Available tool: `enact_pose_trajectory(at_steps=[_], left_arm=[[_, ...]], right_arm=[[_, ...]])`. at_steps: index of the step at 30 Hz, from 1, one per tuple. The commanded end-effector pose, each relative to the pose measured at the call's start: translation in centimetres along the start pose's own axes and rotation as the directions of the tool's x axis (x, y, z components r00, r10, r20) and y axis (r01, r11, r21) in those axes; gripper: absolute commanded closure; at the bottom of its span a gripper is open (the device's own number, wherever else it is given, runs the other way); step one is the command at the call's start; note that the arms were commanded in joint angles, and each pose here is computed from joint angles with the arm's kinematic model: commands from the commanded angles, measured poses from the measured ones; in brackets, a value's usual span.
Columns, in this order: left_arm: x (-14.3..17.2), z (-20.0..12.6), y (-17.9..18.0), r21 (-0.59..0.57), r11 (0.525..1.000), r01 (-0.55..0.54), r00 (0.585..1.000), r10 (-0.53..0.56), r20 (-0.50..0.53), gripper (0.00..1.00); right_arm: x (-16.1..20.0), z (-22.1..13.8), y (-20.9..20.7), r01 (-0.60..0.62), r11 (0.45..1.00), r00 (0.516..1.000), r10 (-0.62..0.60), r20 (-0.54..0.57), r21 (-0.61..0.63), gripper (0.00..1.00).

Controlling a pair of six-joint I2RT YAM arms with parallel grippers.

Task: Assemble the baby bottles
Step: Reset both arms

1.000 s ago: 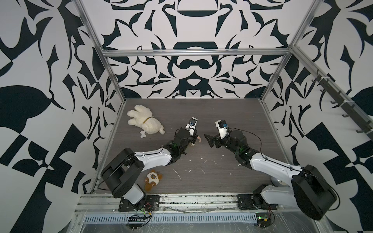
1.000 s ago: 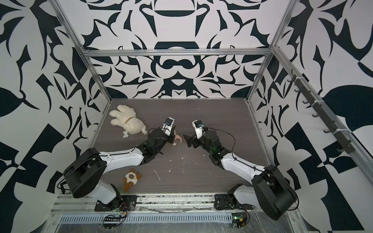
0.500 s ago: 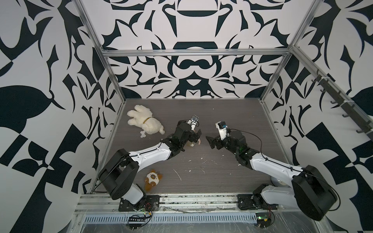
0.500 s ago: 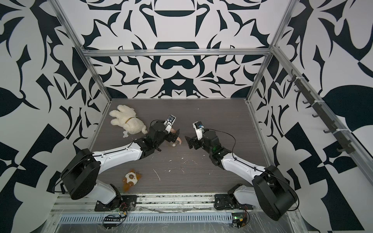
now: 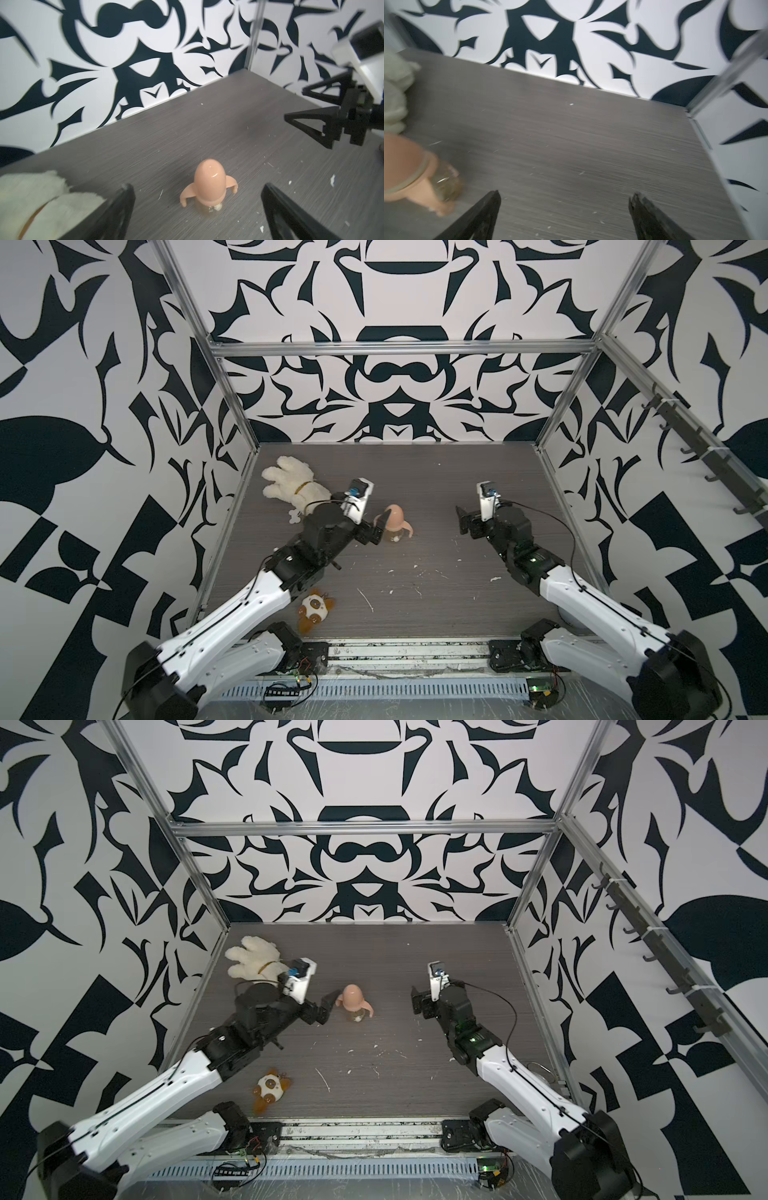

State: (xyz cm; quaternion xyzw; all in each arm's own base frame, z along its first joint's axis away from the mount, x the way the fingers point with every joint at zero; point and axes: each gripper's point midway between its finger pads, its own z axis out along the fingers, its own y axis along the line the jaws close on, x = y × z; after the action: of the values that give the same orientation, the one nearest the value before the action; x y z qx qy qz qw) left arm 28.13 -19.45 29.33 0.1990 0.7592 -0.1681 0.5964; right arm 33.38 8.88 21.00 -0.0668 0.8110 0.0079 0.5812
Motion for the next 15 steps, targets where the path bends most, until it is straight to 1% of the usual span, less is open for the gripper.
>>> enact_pose_trajectory(at_steps=[1, 2, 3, 4, 5, 6, 8, 9, 12, 14, 15], left_arm=[[4.4, -1.1, 7.5, -0.260, 0.929, 0.262, 0.946, -0.301, -0.122, 0.01], [5.3, -1.1, 9.5, -0.320, 0.890, 0.324, 0.915, -0.381, -0.132, 0.01], [6.4, -0.9, 10.9, -0.355, 0.868, 0.347, 0.895, -0.420, -0.153, 0.01], [7.2, -0.7, 11.9, -0.384, 0.857, 0.344, 0.885, -0.432, -0.172, 0.01], [8.1, -0.5, 13.4, -0.438, 0.839, 0.324, 0.881, -0.437, -0.184, 0.01], [8.9, -0.4, 15.2, -0.511, 0.809, 0.291, 0.884, -0.432, -0.180, 0.01], [10.2, -0.4, 18.5, -0.606, 0.760, 0.234, 0.901, -0.404, -0.158, 0.01], [11.2, -0.6, 20.2, -0.647, 0.726, 0.231, 0.904, -0.407, -0.134, 0.01], [13.2, -0.9, 23.9, -0.685, 0.662, 0.303, 0.900, -0.436, -0.024, 0.01], [14.3, -1.2, 25.6, -0.723, 0.625, 0.295, 0.917, -0.399, 0.029, 0.01], [14.8, -1.2, 26.2, -0.728, 0.622, 0.288, 0.926, -0.374, 0.047, 0.01]], right_arm=[[1.3, -0.8, -6.0, -0.039, 0.969, 0.999, 0.038, 0.009, 0.245, 0.01], [2.0, -0.5, -6.2, -0.028, 0.972, 0.999, 0.024, 0.020, 0.234, 0.01], [2.7, -0.1, -6.0, -0.010, 0.979, 1.000, 0.004, 0.030, 0.202, 0.01], [3.4, 0.4, -5.8, 0.010, 0.983, 0.999, -0.017, 0.032, 0.183, 0.01], [4.2, 1.0, -6.0, 0.019, 0.982, 1.000, -0.023, 0.021, 0.186, 0.01], [5.1, 1.8, -6.2, 0.020, 0.982, 1.000, -0.019, -0.005, 0.186, 0.01], [6.7, 3.5, -5.9, 0.009, 0.990, 0.999, -0.001, -0.054, 0.143, 0.01], [7.2, 4.2, -5.8, 0.001, 0.992, 0.998, 0.007, -0.061, 0.129, 0.01], [8.4, 5.5, -6.4, -0.003, 0.986, 1.000, 0.008, -0.025, 0.169, 0.01], [9.1, 6.3, -6.9, 0.001, 0.981, 1.000, 0.002, -0.016, 0.195, 0.01], [9.4, 6.7, -7.0, 0.000, 0.979, 1.000, 0.001, -0.005, 0.202, 0.01]])
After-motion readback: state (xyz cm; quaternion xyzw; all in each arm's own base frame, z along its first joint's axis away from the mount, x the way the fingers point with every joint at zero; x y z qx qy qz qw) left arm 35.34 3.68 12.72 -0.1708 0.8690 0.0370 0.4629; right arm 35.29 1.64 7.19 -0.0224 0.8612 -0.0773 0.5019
